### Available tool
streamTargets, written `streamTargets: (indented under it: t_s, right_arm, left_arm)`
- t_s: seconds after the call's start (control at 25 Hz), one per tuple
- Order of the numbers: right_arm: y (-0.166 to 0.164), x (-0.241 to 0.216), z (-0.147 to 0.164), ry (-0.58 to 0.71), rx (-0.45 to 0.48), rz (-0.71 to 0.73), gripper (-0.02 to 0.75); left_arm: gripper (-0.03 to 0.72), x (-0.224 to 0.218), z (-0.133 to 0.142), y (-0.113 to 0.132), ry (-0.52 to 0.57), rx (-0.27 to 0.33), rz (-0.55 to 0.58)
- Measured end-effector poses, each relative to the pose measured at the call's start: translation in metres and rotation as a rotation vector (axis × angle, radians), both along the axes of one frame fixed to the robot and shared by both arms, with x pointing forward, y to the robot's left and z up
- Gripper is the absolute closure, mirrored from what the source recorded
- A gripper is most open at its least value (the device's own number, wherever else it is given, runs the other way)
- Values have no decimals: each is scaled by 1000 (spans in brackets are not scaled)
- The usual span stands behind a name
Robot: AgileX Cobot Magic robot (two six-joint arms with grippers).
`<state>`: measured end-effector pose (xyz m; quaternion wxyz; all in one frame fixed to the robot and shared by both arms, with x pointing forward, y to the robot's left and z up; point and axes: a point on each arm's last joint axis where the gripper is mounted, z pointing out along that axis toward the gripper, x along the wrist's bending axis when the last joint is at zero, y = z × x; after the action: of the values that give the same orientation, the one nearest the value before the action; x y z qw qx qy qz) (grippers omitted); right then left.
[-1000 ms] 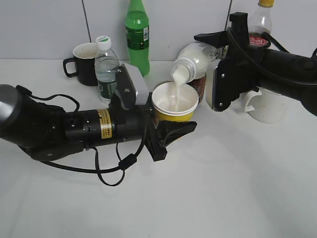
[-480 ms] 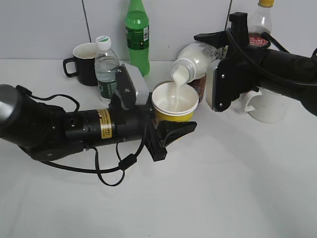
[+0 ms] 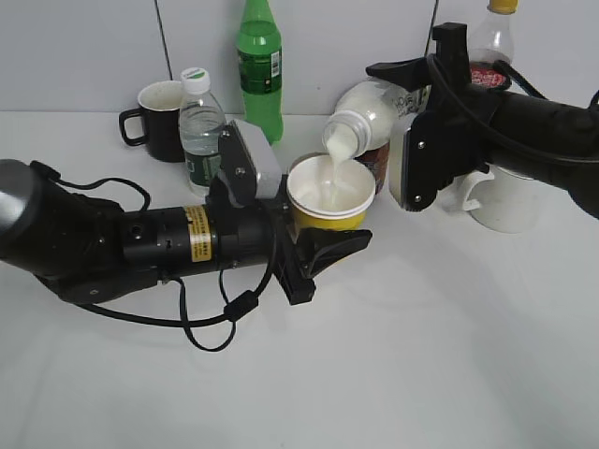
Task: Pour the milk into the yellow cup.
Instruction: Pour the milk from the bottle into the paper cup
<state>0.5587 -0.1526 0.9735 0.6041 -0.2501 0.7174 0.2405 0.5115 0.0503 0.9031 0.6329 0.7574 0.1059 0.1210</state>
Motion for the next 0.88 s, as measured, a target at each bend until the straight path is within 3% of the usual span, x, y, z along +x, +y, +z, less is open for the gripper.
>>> streamTargets:
  t_s: [0.48,0.72,0.88]
  right_arm:
    - [0,0,0,29,38,-6,309]
    - [0,0,0,116,139,-27,309]
    - [0,0,0,214,252,-50,309]
  left_arm:
    - [256,0,0,0,0,0,-1]
    - [256,1,0,0,3,-4,11]
    - [256,3,3,1,6,-39,38]
